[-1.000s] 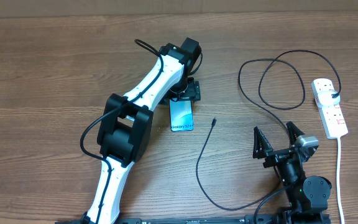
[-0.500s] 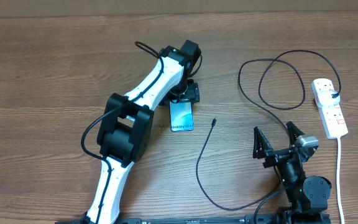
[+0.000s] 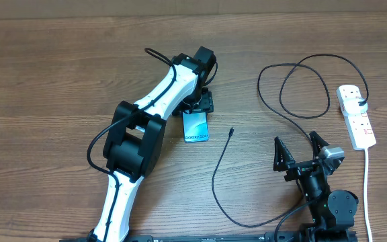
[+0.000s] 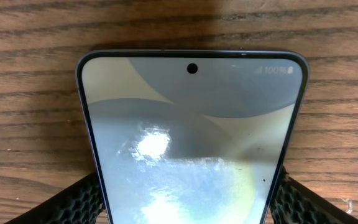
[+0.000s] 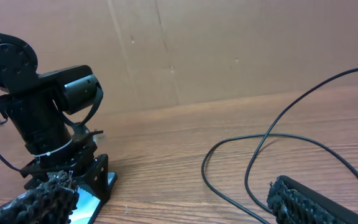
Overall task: Plug charger to phone and switch on socket
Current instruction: 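Lower the left gripper and grasp the phone's top edge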
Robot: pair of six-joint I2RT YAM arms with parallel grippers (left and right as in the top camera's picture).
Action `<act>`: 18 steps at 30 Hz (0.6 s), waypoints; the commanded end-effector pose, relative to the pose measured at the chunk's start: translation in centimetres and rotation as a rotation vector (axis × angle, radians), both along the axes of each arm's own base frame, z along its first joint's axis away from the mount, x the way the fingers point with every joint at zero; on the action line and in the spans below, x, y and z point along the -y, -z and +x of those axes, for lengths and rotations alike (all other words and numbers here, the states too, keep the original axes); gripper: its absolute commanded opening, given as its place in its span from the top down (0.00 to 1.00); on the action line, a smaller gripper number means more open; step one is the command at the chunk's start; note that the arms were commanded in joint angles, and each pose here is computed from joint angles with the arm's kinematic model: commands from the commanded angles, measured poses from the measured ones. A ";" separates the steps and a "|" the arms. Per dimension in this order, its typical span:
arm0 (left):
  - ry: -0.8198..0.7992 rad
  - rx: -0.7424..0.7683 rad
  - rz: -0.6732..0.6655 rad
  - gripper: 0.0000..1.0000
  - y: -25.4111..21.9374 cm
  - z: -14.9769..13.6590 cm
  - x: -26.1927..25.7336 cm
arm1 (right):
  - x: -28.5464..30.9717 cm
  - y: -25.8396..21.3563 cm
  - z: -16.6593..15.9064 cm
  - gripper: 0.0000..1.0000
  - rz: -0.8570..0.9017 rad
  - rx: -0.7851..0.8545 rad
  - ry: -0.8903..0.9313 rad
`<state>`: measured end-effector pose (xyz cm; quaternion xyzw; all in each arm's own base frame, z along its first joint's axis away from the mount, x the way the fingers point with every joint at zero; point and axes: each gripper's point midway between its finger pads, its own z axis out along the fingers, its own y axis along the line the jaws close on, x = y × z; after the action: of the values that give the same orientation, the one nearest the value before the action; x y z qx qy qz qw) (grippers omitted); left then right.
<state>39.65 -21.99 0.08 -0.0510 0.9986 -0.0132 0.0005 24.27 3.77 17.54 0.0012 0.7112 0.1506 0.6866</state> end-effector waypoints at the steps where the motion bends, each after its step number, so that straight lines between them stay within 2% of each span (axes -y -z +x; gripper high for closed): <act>1: 0.003 -0.052 0.023 0.22 2.0 -1.3 -0.4 | -0.1 0.2 0.0 0.00 -0.005 0.005 -0.001; 5: 0.020 -0.054 0.020 0.23 2.0 -1.3 -0.3 | -0.1 0.2 0.0 0.00 -0.005 0.005 -0.001; 8: 0.032 -0.061 0.001 0.33 1.9 -1.4 0.0 | -0.1 0.2 0.0 0.00 -0.005 0.005 -0.001; 18: 0.028 -0.054 -0.104 0.38 0.0 0.0 1.2 | 0.7 0.3 0.1 0.00 -0.020 0.004 0.044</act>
<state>39.65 -22.11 0.46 -0.0447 0.9984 -0.0316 -0.0100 24.34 3.46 17.53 0.0048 0.7114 0.1412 0.6885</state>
